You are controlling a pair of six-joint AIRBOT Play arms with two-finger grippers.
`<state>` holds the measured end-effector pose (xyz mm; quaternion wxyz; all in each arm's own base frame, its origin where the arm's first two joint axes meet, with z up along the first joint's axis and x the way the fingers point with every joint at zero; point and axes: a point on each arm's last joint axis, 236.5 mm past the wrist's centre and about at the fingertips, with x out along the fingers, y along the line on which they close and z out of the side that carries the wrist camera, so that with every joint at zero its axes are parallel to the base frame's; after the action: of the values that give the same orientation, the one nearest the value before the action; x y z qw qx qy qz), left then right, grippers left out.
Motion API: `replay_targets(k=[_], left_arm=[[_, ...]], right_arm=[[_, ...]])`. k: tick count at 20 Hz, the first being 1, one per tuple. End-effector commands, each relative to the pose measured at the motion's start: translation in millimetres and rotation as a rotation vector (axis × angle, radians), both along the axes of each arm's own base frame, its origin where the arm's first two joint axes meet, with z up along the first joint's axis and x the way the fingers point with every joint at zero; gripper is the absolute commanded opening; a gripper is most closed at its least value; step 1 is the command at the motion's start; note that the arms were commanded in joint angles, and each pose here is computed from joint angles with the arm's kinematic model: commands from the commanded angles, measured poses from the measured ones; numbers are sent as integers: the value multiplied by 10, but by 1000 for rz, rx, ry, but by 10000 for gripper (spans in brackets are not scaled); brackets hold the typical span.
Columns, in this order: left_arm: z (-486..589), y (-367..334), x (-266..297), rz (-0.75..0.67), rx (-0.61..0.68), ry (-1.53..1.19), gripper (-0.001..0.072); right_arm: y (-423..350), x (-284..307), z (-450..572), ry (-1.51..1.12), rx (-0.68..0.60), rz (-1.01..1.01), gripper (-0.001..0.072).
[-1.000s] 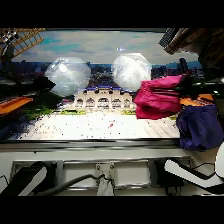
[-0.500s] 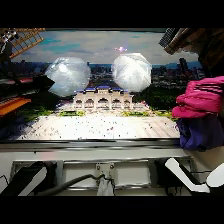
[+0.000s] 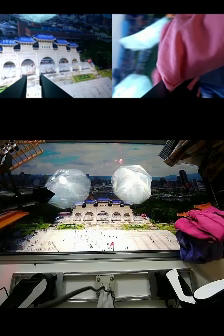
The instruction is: Fold the clothes and pants, and hang the long-sleeved shirts on hangers.
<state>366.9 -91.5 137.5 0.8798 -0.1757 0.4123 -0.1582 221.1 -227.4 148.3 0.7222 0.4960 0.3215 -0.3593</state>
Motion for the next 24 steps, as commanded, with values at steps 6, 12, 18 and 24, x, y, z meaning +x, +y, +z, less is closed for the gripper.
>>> replay_targets(k=[6, 12, 18, 24], left_arm=[[-79, -55, -123, -40, 5, 52, 177], [-88, -68, -145, -46, 2, 61, 177], [-83, -64, -136, -48, 7, 54, 177], [72, -101, 39, -87, 60, -81, 224]], right_arm=[[-243, -846, -542, 298, -23, -120, 33], [-20, -877, -1162, 417, 116, 41, 385], [59, -813, -1215, 549, 56, 220, 544], [578, 895, -227, -24, -115, 528, 542]])
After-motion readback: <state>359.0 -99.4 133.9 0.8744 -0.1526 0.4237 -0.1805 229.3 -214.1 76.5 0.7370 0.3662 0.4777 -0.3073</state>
